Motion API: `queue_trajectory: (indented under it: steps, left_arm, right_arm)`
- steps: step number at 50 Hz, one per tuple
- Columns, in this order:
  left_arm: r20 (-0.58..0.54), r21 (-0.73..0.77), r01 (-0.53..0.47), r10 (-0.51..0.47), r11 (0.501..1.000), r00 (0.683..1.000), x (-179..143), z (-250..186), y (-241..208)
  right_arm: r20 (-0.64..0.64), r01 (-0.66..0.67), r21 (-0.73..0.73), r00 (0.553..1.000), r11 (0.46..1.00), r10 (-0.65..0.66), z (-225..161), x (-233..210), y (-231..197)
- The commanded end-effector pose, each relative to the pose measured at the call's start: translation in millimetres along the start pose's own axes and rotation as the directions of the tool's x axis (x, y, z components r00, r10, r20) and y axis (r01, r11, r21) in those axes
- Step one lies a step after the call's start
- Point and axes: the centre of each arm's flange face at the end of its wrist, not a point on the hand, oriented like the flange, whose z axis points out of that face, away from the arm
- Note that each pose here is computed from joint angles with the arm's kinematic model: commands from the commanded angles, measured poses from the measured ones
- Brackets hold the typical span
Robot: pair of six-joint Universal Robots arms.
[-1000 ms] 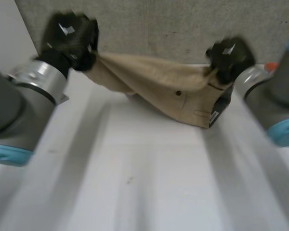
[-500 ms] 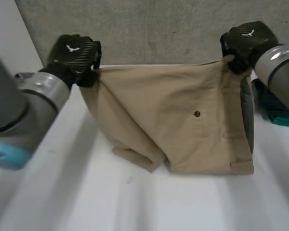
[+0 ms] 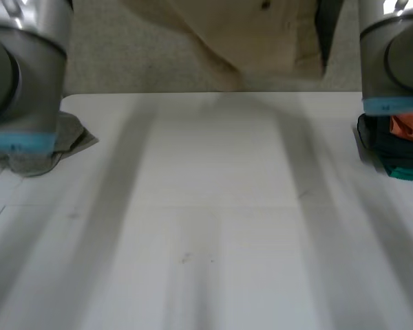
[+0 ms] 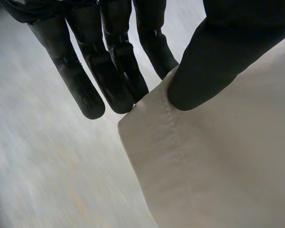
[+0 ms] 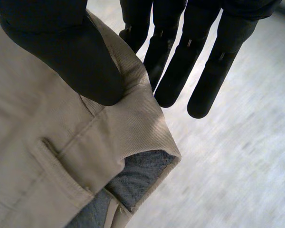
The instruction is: Fold the laundry.
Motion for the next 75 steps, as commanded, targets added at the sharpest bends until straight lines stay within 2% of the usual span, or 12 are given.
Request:
queue_trajectory:
  steps: [1,8,16,23,28,34,39,42,49,55,62,75]
  left_arm:
    - [-0.108,-0.377,-0.025,-0.017,0.926,0.994,26.1,-75.2,74.1]
    - [-0.225,-0.579,-0.072,-0.075,0.812,0.971,53.7,-151.3,110.7]
    - [-0.330,-0.705,-0.148,-0.137,0.694,0.934,68.3,-210.6,108.7]
    - [-0.377,-0.769,-0.204,-0.173,0.606,0.910,57.3,-232.6,76.4]
    - [-0.480,-0.801,-0.322,-0.222,0.505,0.849,57.9,-262.7,54.2]
    - [-0.597,-0.764,-0.454,-0.237,0.457,0.766,62.0,-286.8,45.3]
    - [-0.636,-0.727,-0.477,-0.223,0.494,0.739,68.1,-286.1,41.1]
    - [-0.613,-0.718,-0.441,-0.191,0.539,0.766,68.2,-270.8,42.9]
    - [-0.431,-0.591,-0.267,-0.018,0.761,0.902,55.6,-186.4,69.5]
    - [-0.429,-0.471,-0.206,-0.019,0.857,0.903,46.5,-124.0,134.3]
    - [-0.526,-0.450,-0.174,-0.103,0.876,0.845,54.3,-88.7,209.6]
    - [-0.521,-0.543,-0.174,-0.167,0.822,0.837,60.7,-91.1,305.9]
  right_arm:
    - [0.206,0.024,-0.412,0.976,0.911,0.068,-63.9,-26.3,68.5]
    - [0.358,0.139,-0.697,0.917,0.703,0.175,-150.2,-49.4,104.7]
    - [0.508,0.357,-0.776,0.843,0.519,0.179,-226.5,-49.8,109.4]
    - [0.569,0.436,-0.768,0.800,0.469,0.188,-251.5,-39.3,65.7]
    - [0.623,0.501,-0.745,0.758,0.441,0.192,-268.1,-32.4,32.1]
    - [0.698,0.601,-0.701,0.687,0.383,0.201,-288.7,-25.5,19.4]
    - [0.719,0.634,-0.685,0.667,0.359,0.192,-295.4,-24.0,21.3]
    - [0.718,0.634,-0.685,0.670,0.358,0.189,-295.3,-23.9,22.5]
    - [0.719,0.625,-0.673,0.679,0.396,0.150,-292.0,-26.7,28.3]
    - [0.720,0.623,-0.668,0.679,0.407,0.143,-296.6,-30.5,34.7]
    - [0.721,0.627,-0.674,0.673,0.391,0.163,-304.9,-34.1,45.4]
    - [0.715,0.622,-0.676,0.684,0.395,0.147,-303.1,-32.3,52.9]
